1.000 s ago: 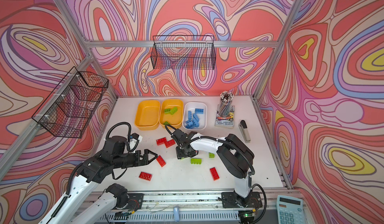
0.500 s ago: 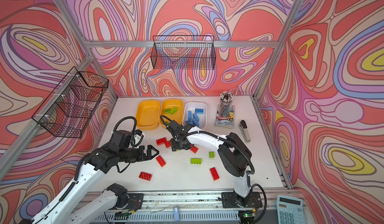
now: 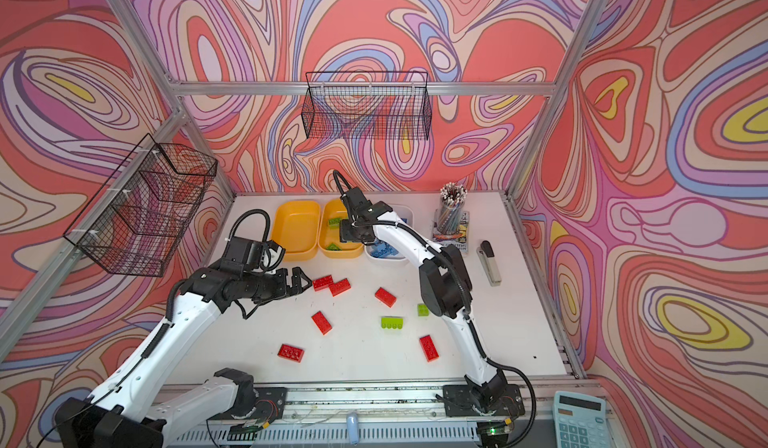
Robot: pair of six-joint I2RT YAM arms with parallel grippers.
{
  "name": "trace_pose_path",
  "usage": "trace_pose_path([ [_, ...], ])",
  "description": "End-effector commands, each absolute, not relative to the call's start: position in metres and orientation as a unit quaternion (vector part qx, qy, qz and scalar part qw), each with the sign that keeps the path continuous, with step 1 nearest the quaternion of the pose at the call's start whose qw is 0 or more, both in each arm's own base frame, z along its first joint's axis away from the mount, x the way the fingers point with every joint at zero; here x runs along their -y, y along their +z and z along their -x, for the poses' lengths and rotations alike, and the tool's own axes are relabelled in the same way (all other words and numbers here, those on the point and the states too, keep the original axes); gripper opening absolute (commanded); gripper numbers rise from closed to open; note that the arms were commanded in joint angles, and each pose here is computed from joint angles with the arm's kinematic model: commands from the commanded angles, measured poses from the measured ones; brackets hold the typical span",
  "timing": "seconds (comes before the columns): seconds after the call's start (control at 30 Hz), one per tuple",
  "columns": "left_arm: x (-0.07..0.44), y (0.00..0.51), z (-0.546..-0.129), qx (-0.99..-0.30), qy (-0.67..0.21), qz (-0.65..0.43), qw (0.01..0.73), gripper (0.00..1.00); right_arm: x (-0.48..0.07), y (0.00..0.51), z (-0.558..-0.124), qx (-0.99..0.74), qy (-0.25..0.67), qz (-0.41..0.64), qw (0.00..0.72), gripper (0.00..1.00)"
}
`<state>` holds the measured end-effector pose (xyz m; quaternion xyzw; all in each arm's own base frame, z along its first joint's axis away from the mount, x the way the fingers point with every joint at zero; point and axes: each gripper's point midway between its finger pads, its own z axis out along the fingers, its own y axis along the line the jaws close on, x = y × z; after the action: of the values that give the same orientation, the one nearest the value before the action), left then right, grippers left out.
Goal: Sort the legos into containers by color
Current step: 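Carry the brick into the green-brick yellow tray and release while left gripper approaches red brick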
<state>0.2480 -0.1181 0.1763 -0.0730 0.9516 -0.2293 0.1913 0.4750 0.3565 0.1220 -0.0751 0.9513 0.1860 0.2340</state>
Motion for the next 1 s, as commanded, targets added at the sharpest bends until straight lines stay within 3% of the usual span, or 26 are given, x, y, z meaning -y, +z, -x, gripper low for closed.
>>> trace_pose_path([
  [0.0,0.104,0.166,-0.248,-0.965,-0.185,0.084,0.168,1.0,-0.362,0.113,-0.492,-0.949,0.193,0.093,0.231,0.53],
  [0.13,0.094,0.148,-0.246,-0.972,-0.151,0.114,0.137,1.0,-0.368,0.105,-0.512,-0.943,0.216,0.099,0.234,0.61],
  [0.27,0.081,0.131,-0.239,-0.976,-0.11,0.152,0.109,1.0,-0.374,0.12,-0.52,-0.93,0.251,0.107,0.246,0.87],
  [0.37,0.069,0.12,-0.23,-0.976,-0.071,0.188,0.081,1.0,-0.379,0.155,-0.525,-0.912,0.276,0.124,0.276,0.98],
  [0.6,0.066,0.111,-0.201,-0.957,-0.081,0.271,0.056,1.0,-0.368,0.215,-0.522,-0.889,0.311,0.126,0.312,0.98],
  [0.97,0.07,0.09,-0.119,-0.934,-0.072,0.349,0.025,0.99,-0.309,0.205,-0.452,-0.92,0.251,0.116,0.278,0.98],
])
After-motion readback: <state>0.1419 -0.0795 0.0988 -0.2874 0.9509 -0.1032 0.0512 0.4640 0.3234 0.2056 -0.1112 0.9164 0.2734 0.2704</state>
